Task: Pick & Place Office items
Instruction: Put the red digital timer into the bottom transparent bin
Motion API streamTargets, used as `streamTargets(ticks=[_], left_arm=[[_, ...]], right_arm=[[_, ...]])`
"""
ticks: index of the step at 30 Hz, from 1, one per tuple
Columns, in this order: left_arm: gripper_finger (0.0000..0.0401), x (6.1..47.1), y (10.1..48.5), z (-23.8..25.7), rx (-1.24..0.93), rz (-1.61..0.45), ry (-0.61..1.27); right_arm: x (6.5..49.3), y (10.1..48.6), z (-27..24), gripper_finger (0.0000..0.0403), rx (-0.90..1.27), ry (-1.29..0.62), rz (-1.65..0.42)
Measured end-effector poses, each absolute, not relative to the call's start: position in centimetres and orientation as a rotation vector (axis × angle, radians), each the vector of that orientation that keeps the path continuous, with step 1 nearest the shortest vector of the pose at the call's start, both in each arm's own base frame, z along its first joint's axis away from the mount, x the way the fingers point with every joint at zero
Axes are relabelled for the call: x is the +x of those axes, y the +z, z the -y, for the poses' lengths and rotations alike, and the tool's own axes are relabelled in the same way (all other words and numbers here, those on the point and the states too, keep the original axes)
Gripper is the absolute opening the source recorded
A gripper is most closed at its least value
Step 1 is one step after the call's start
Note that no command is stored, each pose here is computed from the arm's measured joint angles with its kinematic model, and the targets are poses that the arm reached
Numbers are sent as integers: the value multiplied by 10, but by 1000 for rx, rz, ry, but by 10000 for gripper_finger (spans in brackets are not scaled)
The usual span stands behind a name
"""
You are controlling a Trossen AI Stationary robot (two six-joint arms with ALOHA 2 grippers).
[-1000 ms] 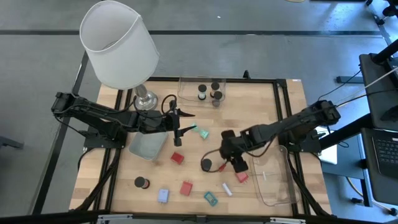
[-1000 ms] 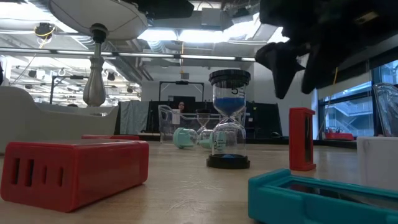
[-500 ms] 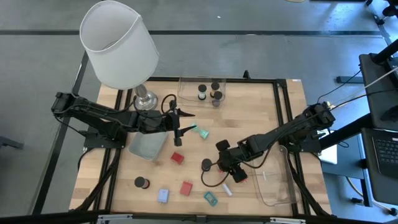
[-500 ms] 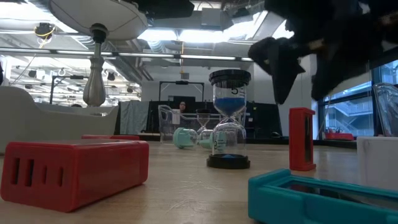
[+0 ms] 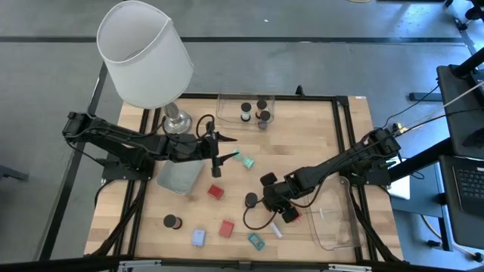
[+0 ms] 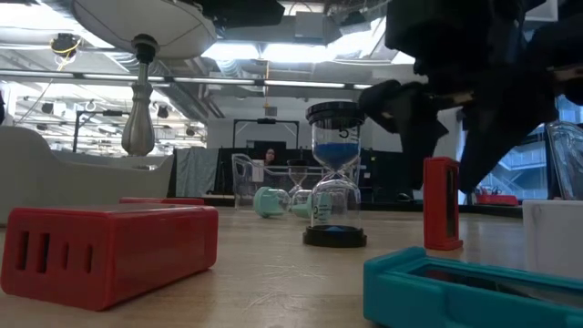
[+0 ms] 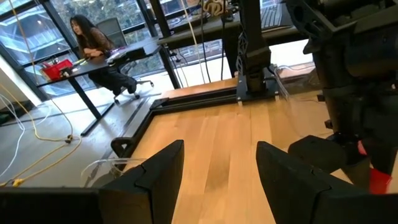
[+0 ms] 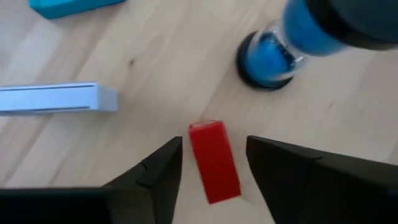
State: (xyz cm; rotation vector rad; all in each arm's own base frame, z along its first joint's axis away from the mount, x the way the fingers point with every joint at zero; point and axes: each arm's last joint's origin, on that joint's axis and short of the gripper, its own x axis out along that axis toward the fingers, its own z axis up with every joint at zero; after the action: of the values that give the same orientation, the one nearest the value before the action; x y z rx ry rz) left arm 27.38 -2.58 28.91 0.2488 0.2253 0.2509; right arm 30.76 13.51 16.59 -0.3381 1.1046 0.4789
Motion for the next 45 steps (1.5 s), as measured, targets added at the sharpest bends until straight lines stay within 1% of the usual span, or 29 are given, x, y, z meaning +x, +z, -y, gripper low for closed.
streamTargets(ticks=[7, 10, 15, 21, 24, 27, 32, 34, 37, 41, 45], left_arm=[[198, 274, 289, 26, 249, -225, 251], [198, 274, 289, 26, 249, -224, 251], [198, 274, 289, 26, 249, -225, 251], [198, 274, 289, 26, 249, -224, 251], [198, 274, 289, 26, 249, -225, 251], [198, 274, 289, 26, 250, -228, 250], [198, 274, 289, 26, 250, -228, 250], [198, 274, 289, 26, 250, -230, 250], [198, 274, 289, 26, 250, -231, 250], [198, 274, 289, 26, 250, -231, 250], [198, 274, 289, 26, 249, -228, 250]], right_arm=[[307, 166, -137, 92, -264, 540, -1116], [306, 168, -138, 64, -214, 555, -1123], [307, 186, -138, 64, -155, 551, -1130], [296, 232, -129, 85, -225, 429, -1128], [279, 256, -118, 75, -223, 338, -1126], [256, 278, -105, 65, -145, 215, -1142], [217, 306, -93, 76, 6, 44, -1094], [202, 308, -93, 79, 59, 12, -1064], [180, 300, -95, 75, 123, -43, -1051], [158, 275, -96, 68, 212, -115, -1094], [144, 252, -100, 76, 250, -160, -1149]])
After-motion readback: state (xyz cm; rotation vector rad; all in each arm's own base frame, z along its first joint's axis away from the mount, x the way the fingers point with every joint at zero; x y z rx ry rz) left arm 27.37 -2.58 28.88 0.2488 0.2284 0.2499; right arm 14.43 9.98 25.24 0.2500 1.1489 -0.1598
